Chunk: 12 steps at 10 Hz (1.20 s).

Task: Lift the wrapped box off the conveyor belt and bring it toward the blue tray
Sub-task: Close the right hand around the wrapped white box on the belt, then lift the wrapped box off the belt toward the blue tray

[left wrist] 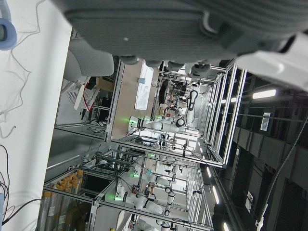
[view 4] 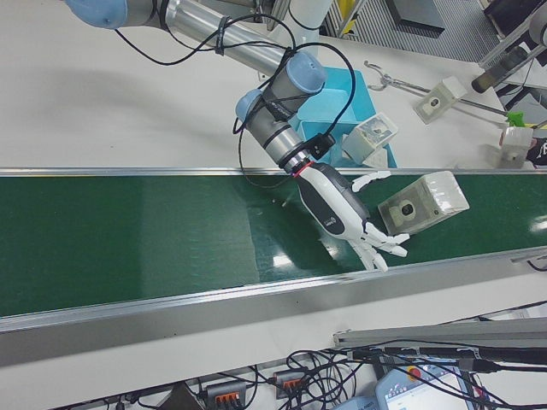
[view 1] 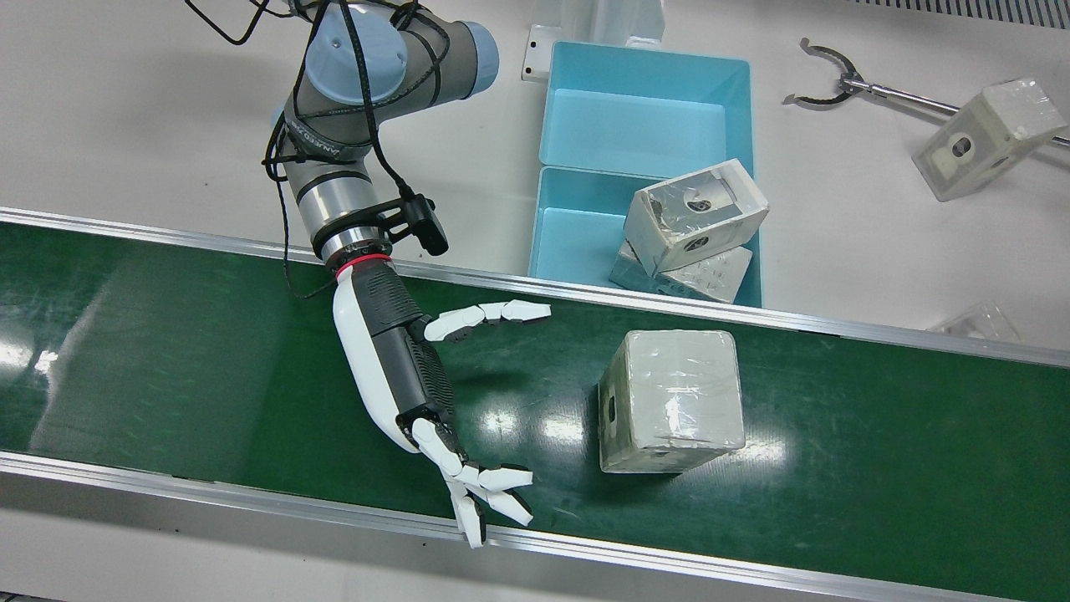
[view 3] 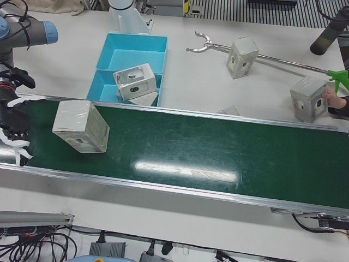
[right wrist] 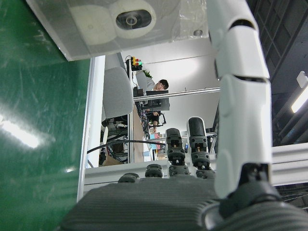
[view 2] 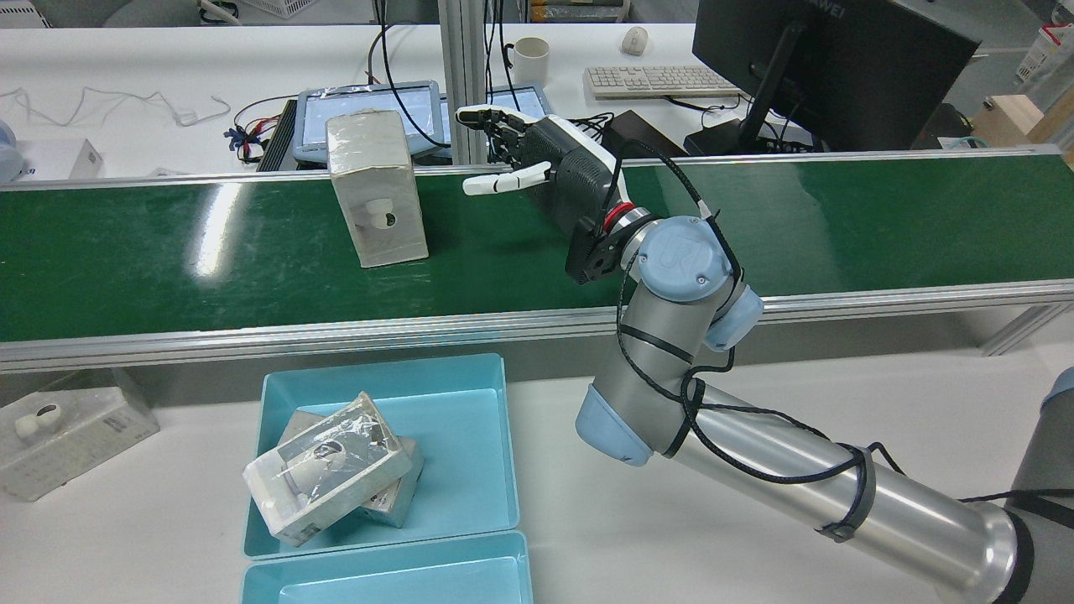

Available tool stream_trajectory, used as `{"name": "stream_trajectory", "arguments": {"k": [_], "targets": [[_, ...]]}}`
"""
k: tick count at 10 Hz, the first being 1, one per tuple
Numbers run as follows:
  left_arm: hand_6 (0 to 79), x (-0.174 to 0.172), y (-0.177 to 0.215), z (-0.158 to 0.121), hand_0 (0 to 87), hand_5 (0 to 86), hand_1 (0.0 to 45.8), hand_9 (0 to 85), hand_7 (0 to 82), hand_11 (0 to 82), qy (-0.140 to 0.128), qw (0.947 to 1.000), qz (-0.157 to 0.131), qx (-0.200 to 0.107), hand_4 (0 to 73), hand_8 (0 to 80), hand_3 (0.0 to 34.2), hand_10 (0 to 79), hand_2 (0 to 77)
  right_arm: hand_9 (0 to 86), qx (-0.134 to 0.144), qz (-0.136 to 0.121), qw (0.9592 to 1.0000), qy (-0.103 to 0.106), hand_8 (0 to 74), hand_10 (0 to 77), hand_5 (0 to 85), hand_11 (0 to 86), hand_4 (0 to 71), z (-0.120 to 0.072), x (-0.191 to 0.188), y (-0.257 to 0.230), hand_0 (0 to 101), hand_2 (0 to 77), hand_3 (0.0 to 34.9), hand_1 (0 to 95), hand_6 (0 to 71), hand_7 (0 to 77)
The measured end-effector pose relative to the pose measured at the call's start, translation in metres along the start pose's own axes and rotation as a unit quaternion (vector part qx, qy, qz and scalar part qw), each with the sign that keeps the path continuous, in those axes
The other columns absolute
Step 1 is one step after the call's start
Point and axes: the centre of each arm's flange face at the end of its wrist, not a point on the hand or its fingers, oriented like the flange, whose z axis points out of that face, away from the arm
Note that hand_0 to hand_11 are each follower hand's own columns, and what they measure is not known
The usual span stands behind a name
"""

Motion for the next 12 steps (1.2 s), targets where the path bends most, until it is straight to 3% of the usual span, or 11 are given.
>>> {"name": "stream_trajectory", "arguments": {"k": [9, 11, 12], "targets": [[0.5, 0.0, 0.0, 0.0, 0.0, 1.1, 0.0, 0.0, 0.0, 0.5, 0.0, 1.0, 0.0, 0.0, 0.0, 0.5, 0.0, 0.5, 1.1, 4.9, 0.006, -0.001, 0.9999, 0.011, 1.1, 0.0, 26.7, 1.1, 12.5, 0.003, 0.021, -0.002, 50, 14.7, 4.0, 17.5, 6.5, 8.2], [0.5, 0.0, 0.0, 0.0, 0.0, 1.1, 0.0, 0.0, 0.5, 0.5, 0.0, 1.0, 0.0, 0.0, 0.0, 0.5, 0.0, 0.0, 0.5, 12.0, 0.008, -0.002, 0.9999, 0.008, 7.6, 0.0, 39.3, 1.1, 14.2, 0.004, 0.021, -0.004, 51, 21.8, 1.3, 20.7, 12.5, 16.9], [0.5, 0.0, 0.0, 0.0, 0.0, 1.1, 0.0, 0.5, 0.5, 0.5, 0.0, 1.0, 0.0, 0.0, 0.0, 0.5, 0.0, 0.5, 0.5, 17.5, 0.01, -0.002, 1.0, 0.001, 15.3, 1.1, 45.3, 1.1, 15.8, 0.003, 0.02, -0.005, 52, 27.3, 1.4, 16.4, 18.5, 23.5]]}}
